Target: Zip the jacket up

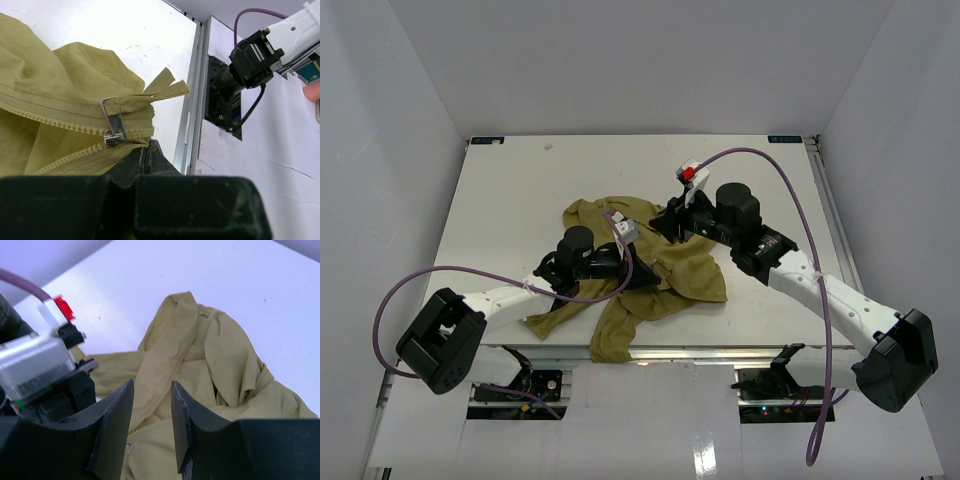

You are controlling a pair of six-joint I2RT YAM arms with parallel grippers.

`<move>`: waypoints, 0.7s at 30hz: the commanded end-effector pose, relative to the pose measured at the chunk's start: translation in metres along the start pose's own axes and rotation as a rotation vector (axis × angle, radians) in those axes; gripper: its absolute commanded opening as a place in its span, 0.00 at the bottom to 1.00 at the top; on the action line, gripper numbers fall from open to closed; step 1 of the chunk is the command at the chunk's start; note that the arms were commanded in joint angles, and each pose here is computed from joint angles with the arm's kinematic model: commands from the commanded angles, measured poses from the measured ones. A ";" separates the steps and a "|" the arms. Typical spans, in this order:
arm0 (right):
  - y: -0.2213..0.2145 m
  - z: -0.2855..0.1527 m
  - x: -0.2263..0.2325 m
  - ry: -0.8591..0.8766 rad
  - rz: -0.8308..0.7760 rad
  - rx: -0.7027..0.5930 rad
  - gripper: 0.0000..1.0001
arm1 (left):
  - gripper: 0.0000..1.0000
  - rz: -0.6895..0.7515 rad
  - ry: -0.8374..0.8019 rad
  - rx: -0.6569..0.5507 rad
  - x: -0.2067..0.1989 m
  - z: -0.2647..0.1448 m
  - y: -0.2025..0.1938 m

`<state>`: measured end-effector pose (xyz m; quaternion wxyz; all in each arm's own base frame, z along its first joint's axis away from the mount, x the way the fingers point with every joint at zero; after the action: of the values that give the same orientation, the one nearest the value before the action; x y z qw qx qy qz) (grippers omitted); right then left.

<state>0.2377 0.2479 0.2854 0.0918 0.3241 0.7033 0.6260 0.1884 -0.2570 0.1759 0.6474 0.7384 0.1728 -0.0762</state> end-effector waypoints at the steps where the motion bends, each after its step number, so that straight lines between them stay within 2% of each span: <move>1: -0.014 -0.015 0.004 0.065 -0.093 0.051 0.50 | 0.00 0.030 -0.078 -0.032 -0.017 -0.006 0.011; 4: -0.029 -0.031 0.015 0.206 -0.208 0.012 0.62 | 0.00 0.034 -0.104 -0.035 -0.021 -0.008 0.012; 7: -0.034 -0.042 0.023 0.299 -0.319 -0.024 0.66 | 0.00 0.036 -0.139 -0.029 -0.024 -0.009 0.011; 15: -0.042 -0.049 0.030 0.409 -0.402 -0.016 0.67 | 0.00 0.046 -0.155 -0.028 -0.026 -0.010 0.010; 21: -0.054 -0.040 0.022 0.384 -0.387 0.007 0.67 | 0.00 0.049 -0.156 -0.029 -0.025 -0.010 0.009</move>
<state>0.1760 0.2232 0.2507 0.0650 0.0803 0.7648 0.6359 0.1728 -0.2542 0.1845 0.6561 0.7329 0.1351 -0.1191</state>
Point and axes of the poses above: each gripper's point midway between its finger pads, its own z axis out along the fingers, its own x axis along the line the jaws close on, y = z × x, the point moved 7 cm from there along -z, back along the fingers, and after that the axes turned 6 degrees about z, right-handed, at the moved point
